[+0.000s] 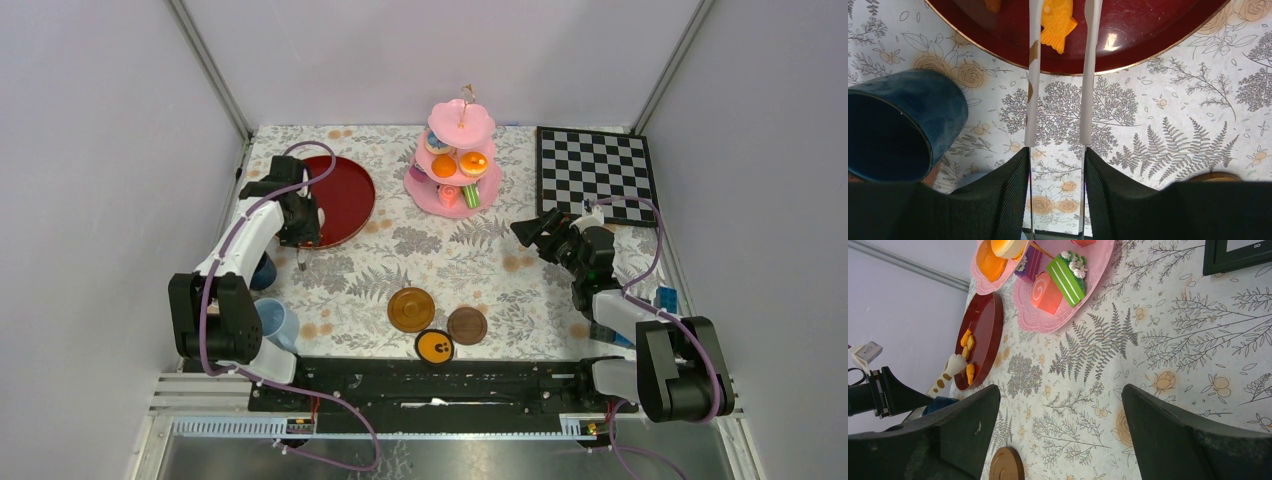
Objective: Serve the afternoon tea
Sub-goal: Pick up the desert from the tray.
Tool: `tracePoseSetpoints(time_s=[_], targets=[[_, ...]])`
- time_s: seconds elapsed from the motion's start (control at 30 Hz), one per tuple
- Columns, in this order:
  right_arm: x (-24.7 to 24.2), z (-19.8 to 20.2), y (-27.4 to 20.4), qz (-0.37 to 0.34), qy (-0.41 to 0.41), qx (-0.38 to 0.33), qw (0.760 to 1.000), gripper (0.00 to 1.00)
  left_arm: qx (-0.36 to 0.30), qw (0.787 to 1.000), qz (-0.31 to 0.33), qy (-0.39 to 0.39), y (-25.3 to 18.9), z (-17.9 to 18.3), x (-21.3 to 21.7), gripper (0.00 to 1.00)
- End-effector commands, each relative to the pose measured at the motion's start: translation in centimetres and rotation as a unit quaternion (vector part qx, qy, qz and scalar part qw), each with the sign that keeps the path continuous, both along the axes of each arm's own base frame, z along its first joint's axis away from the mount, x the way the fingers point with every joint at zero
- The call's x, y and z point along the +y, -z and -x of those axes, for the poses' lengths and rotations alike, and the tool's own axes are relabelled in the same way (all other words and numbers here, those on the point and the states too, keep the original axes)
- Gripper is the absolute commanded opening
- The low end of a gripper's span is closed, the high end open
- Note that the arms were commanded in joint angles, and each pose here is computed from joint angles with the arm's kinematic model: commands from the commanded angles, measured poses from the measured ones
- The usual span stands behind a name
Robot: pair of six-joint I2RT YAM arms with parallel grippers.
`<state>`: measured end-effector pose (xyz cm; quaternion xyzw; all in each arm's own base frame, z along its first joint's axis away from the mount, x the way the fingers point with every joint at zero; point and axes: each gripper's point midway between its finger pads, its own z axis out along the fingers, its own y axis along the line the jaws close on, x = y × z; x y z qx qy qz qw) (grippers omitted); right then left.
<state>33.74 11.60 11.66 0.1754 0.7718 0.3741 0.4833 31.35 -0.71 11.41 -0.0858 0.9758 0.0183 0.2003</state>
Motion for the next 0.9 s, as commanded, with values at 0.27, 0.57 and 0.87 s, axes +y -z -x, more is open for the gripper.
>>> tracePoseSetpoints(time_s=[0.27, 0.57, 0.87], targets=[[0.0, -0.1, -1.3, -0.003, -0.004, -0.028, 1.0, 0.98, 0.007, 1.0, -0.015, -0.019, 0.6, 0.3, 1.0, 0.46], [0.0, 0.0, -1.4, -0.004, -0.004, -0.03, 1.0, 0.98, 0.021, 0.999, -0.005, -0.023, 2.2, 0.2, 1.0, 0.48], [0.0, 0.0, -1.4, -0.005, -0.003, -0.028, 1.0, 0.98, 0.027, 0.999, 0.0, -0.021, 3.0, 0.5, 0.8, 0.44]])
